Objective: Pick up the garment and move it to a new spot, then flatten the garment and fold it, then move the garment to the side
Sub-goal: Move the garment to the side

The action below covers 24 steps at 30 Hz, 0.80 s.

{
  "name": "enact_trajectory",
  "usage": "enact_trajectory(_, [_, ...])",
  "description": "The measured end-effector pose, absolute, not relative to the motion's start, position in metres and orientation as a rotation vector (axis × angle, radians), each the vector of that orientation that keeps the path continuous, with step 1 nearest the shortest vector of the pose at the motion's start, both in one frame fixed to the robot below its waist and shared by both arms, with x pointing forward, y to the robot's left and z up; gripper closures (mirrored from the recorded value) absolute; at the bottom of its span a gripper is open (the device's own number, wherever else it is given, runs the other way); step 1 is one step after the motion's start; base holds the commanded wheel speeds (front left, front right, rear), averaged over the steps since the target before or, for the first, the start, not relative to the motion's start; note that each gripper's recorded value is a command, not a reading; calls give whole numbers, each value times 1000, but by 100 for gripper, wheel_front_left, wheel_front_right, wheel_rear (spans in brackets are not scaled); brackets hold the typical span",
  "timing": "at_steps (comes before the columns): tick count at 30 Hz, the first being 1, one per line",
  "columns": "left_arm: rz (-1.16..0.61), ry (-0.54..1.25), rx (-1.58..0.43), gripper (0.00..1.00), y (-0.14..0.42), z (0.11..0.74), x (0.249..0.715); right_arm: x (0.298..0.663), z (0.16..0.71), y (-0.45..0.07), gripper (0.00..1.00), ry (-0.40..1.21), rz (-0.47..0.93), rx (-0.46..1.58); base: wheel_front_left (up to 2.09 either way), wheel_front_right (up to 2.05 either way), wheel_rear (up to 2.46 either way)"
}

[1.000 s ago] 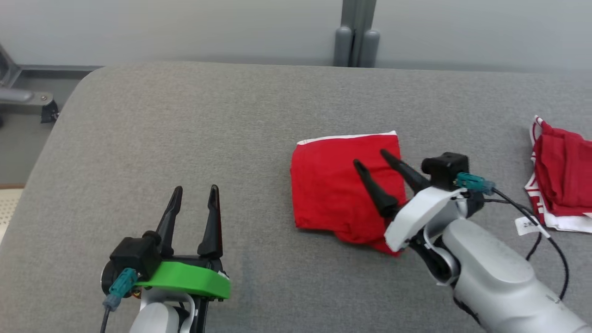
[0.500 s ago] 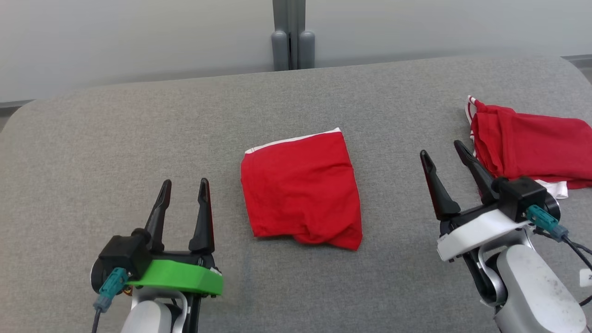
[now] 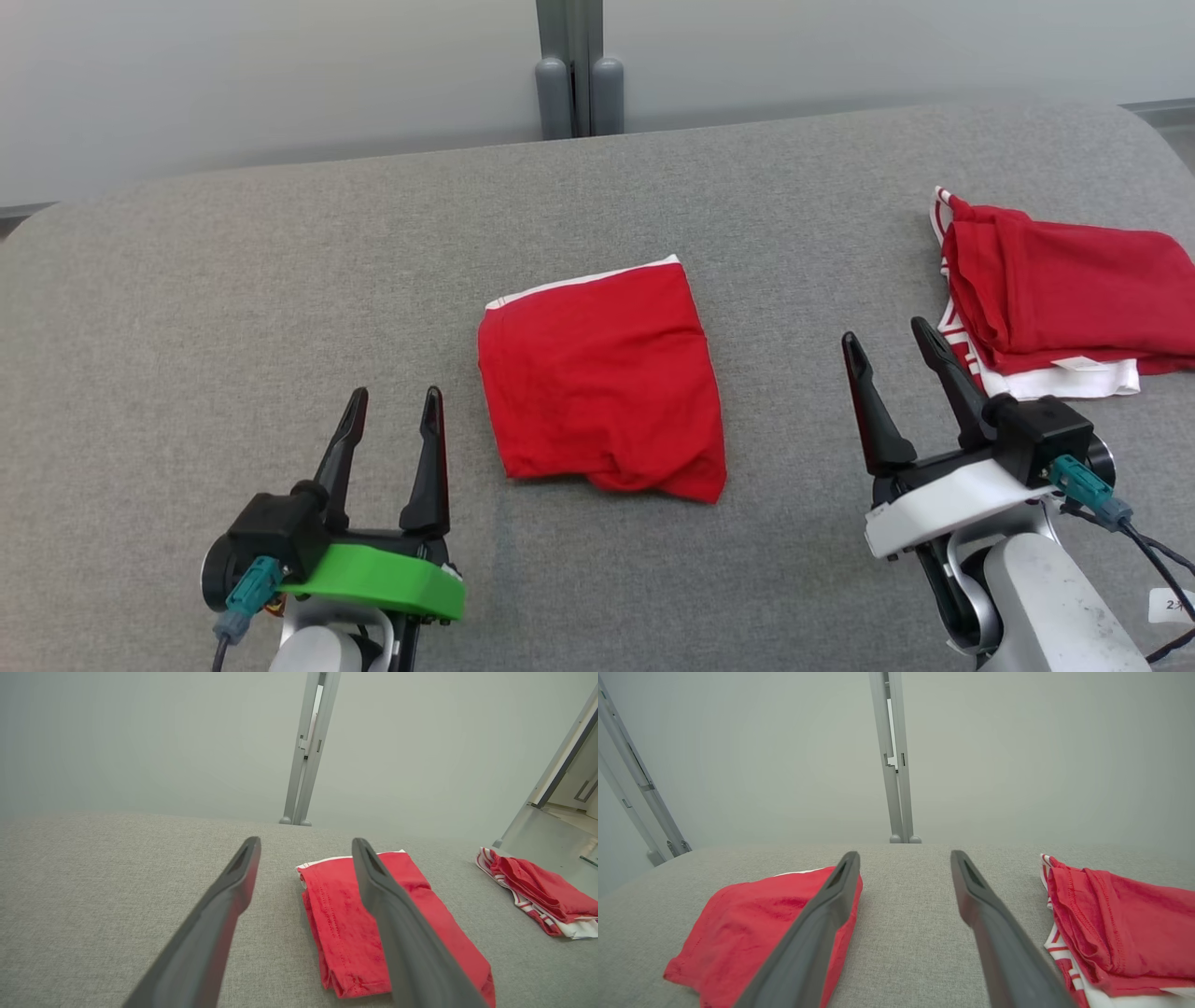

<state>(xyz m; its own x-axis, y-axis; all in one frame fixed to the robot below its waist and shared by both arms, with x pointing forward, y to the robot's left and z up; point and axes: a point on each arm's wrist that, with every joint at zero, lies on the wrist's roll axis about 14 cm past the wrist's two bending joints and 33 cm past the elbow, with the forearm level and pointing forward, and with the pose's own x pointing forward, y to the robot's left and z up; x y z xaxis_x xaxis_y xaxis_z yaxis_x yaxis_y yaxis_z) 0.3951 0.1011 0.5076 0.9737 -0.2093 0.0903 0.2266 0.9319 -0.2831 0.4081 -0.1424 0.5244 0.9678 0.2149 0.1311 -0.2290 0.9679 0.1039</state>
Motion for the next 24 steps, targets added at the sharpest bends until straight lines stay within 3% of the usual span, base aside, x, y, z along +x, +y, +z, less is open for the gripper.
enact_trajectory(12, [-216, -26, -283, 0, 105, 496, 389, 420, 502, -123, 0, -50, 272, 117, 0, 0, 0])
enact_trajectory(18, [-213, -9, -271, 0, 107, 490, 391, 433, 464, -102, 0, 106, 328, 84, 0, 0, 0])
enact_trajectory(24, [-193, 10, -267, 0, 113, 483, 390, 446, 439, -72, 0, 236, 358, 211, 0, 0, 0])
